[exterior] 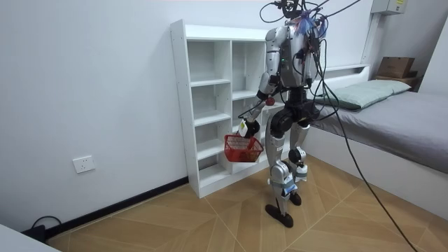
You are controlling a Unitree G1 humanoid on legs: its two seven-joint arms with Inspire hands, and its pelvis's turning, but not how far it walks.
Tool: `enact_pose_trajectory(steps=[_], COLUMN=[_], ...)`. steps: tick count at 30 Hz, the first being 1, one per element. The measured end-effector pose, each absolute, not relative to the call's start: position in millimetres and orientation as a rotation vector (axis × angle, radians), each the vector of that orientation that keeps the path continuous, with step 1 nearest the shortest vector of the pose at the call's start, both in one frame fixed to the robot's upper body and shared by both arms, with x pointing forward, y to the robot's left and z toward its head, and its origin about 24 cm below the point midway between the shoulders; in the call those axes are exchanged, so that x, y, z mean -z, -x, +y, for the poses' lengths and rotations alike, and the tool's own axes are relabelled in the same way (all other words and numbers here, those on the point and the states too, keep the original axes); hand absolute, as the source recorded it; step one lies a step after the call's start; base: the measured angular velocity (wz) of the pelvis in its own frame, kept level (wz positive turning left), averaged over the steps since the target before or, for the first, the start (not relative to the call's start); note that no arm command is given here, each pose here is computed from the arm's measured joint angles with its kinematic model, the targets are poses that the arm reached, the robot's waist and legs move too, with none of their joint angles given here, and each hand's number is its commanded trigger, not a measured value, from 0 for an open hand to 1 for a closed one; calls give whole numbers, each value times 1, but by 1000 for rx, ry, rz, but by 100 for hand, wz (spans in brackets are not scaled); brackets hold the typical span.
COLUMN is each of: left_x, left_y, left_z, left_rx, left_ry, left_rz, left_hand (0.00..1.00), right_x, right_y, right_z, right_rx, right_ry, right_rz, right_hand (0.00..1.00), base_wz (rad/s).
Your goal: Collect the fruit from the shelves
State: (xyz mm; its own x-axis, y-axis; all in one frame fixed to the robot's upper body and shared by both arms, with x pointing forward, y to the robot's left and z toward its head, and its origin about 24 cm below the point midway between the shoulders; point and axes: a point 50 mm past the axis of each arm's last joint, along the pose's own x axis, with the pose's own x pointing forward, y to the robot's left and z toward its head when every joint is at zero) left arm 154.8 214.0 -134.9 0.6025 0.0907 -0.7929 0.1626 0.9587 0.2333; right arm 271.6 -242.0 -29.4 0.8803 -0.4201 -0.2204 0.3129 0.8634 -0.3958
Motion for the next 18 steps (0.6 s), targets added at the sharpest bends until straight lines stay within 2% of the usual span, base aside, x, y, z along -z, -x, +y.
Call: enact_pose_trajectory(steps=[18], left_x=[133], left_y=[-162], left_z=[211], left_rx=[83], left_ry=[-347], left_rz=[920], left_hand=[100], right_x=[35], right_y=[-281], right_z=[-249], right_rx=[356], right_ry=[385], right_rz=[382], right_hand=[0], base_wz=[4])
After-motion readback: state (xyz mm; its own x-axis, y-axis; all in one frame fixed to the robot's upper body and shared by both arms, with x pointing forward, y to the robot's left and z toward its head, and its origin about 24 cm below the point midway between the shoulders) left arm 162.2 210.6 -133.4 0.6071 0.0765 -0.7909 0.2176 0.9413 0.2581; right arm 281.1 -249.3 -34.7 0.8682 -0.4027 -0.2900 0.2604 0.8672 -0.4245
